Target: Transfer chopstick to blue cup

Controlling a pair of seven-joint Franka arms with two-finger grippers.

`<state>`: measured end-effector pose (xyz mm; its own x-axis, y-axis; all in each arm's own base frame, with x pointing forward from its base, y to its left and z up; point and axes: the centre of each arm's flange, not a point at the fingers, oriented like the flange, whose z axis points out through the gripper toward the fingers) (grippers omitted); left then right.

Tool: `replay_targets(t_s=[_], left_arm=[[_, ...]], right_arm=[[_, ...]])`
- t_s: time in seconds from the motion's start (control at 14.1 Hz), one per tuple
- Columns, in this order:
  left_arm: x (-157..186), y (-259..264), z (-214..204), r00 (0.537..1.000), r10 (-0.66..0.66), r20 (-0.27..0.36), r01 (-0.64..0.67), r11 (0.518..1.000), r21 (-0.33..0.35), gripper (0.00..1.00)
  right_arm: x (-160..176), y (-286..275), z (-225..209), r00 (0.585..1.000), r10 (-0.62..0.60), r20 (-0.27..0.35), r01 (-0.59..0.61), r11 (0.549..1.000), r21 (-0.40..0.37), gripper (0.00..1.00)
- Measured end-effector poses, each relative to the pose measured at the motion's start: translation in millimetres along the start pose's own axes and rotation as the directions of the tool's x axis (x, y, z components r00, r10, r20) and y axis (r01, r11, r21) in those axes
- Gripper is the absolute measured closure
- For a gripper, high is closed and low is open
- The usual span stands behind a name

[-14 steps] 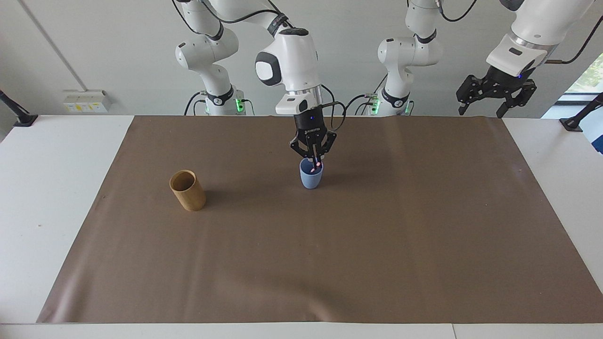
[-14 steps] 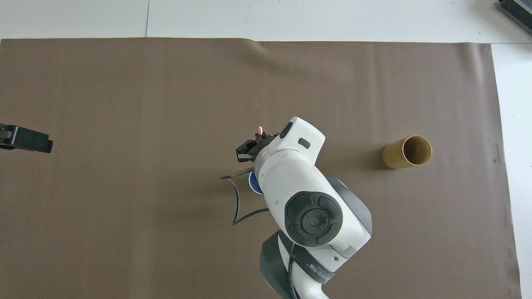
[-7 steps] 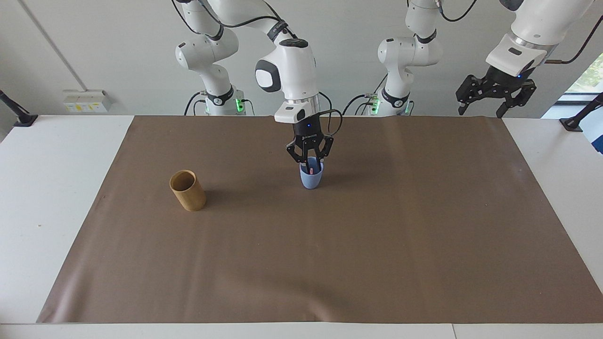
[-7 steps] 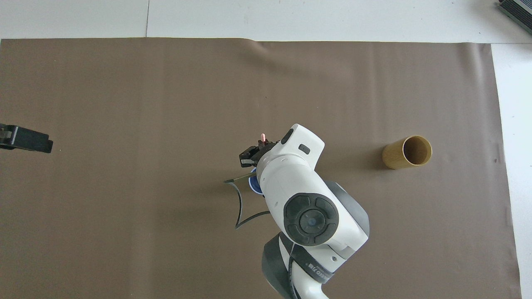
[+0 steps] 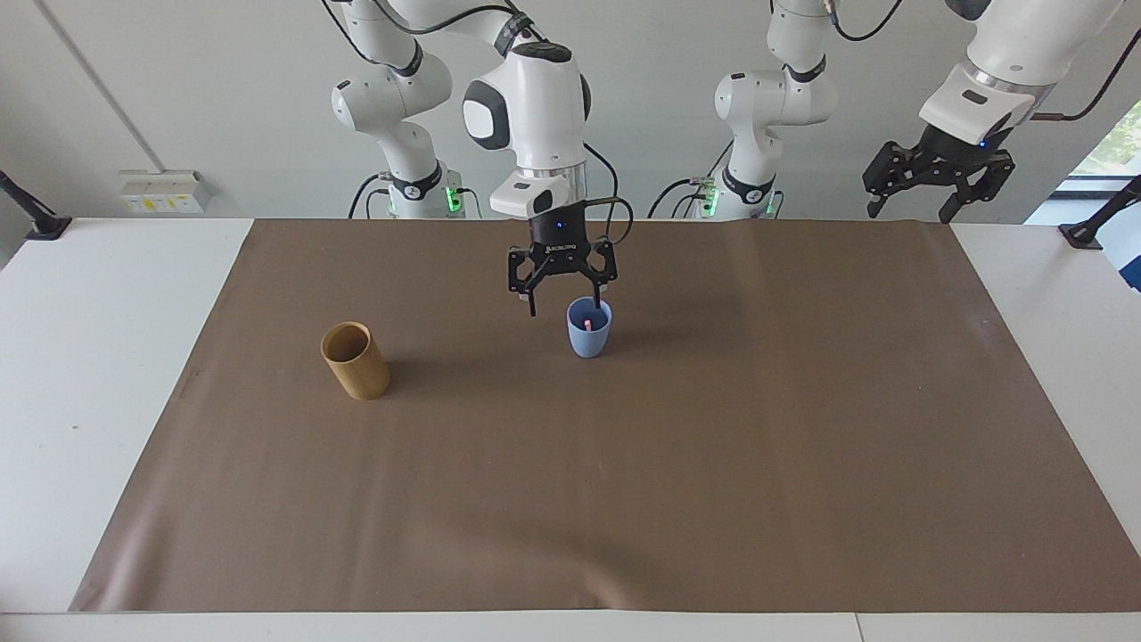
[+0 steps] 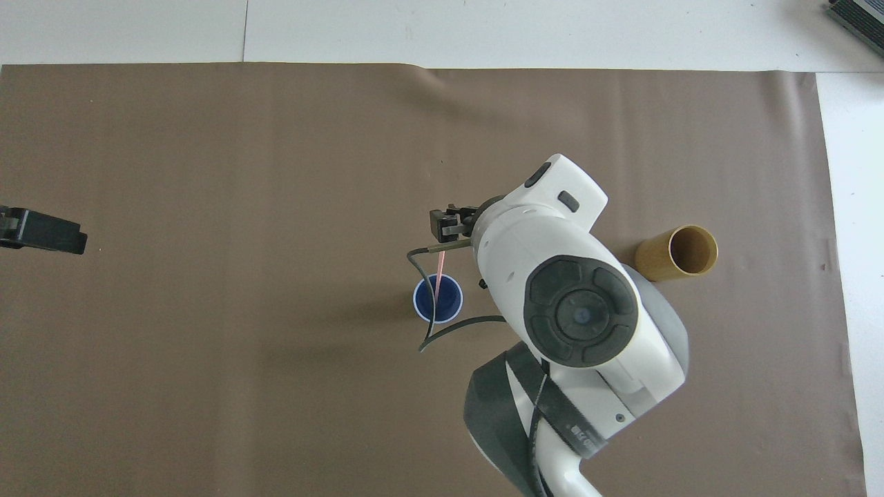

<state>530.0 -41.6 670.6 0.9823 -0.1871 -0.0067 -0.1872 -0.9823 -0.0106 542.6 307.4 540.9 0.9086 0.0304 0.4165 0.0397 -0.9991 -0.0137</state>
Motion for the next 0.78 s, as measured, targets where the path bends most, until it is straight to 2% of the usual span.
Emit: replay_targets(t_s=[0.14,0.35,0.57,0.78], left_arm=[[0.0,0.0,0.0,1.000,0.000,0.000,0.000,1.000,0.000,0.00],[-0.2,0.0,0.2,1.000,-0.001,0.002,0.001,1.000,0.000,0.00],[-1.0,0.5,0.9,1.000,0.000,0.010,0.000,1.000,-0.001,0.00],[-1.5,1.6,1.9,1.000,0.002,0.017,-0.002,1.000,-0.002,0.00]], right_arm=[[16.3,36.5,-18.0,0.998,0.068,0.018,-0.068,0.997,-0.028,0.00],[30.9,84.7,-51.5,0.990,0.121,0.078,-0.117,0.992,-0.053,0.00],[43.2,127.0,-88.8,0.969,0.201,0.144,-0.192,0.979,-0.075,0.00],[48.3,158.6,-106.6,0.949,0.245,0.197,-0.227,0.967,-0.112,0.00]])
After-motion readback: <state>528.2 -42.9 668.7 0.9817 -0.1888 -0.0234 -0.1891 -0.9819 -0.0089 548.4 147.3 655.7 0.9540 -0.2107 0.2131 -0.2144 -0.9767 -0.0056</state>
